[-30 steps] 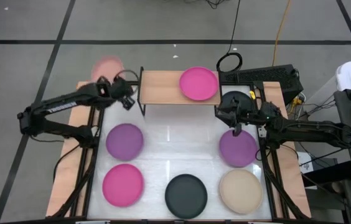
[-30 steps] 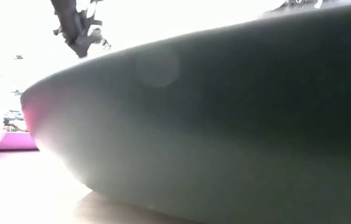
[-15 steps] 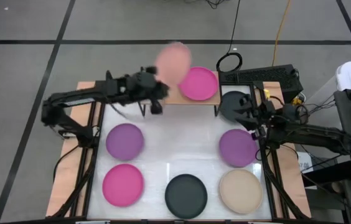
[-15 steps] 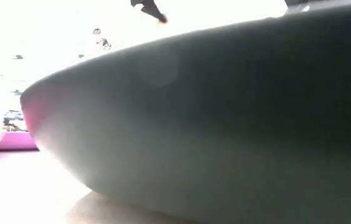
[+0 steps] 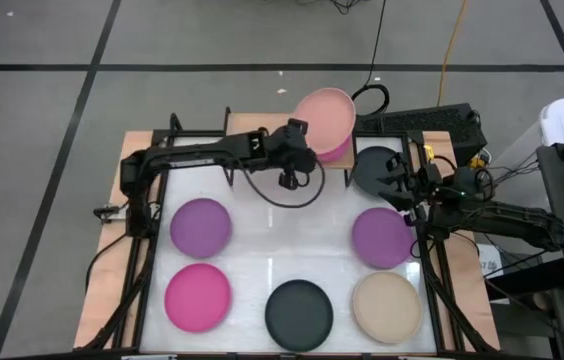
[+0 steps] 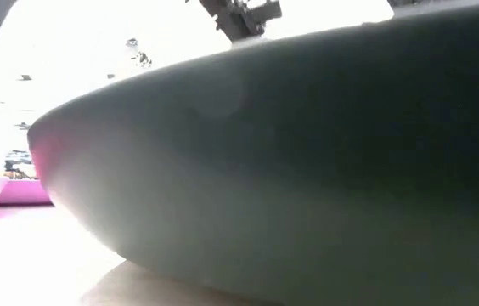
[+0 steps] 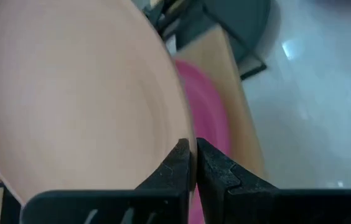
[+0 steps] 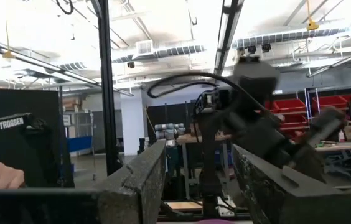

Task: Place and stack plates onto a shelf
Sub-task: Stack the light pink plate on top of the pink plate on the shelf

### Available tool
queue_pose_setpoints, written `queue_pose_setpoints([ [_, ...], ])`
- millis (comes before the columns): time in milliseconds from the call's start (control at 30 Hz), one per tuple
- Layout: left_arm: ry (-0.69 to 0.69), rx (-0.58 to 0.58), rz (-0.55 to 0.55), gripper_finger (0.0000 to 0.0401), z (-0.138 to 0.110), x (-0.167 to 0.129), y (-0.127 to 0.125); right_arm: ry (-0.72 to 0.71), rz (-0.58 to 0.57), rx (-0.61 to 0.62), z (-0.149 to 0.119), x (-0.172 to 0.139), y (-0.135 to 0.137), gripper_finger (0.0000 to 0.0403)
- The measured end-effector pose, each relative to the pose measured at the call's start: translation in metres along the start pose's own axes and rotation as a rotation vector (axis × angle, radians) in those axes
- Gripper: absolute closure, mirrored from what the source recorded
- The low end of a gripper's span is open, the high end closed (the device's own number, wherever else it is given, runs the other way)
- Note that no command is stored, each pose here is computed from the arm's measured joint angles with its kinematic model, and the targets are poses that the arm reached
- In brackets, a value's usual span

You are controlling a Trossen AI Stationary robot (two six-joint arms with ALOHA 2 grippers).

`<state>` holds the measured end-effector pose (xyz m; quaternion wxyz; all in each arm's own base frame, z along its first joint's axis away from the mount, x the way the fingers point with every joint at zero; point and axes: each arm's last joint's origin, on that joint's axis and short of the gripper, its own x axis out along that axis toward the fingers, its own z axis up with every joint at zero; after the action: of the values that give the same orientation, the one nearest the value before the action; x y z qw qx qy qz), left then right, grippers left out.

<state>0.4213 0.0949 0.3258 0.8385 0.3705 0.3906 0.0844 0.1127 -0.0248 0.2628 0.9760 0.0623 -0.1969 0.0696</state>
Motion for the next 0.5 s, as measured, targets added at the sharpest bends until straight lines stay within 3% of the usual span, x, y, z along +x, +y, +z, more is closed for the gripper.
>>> queue_pose_setpoints([
  [367, 0.027, -0.033, -0.066, 0.0364, -0.013, 0.014, 0.001, 0.005, -0.004, -0.013, -0.001, 0.000, 0.000, 0.0238],
  [500, 0.023, -0.032, -0.069, 0.0331, -0.012, 0.014, 0.000, 0.007, -0.006, -0.023, -0.001, 0.000, 0.000, 0.0238],
])
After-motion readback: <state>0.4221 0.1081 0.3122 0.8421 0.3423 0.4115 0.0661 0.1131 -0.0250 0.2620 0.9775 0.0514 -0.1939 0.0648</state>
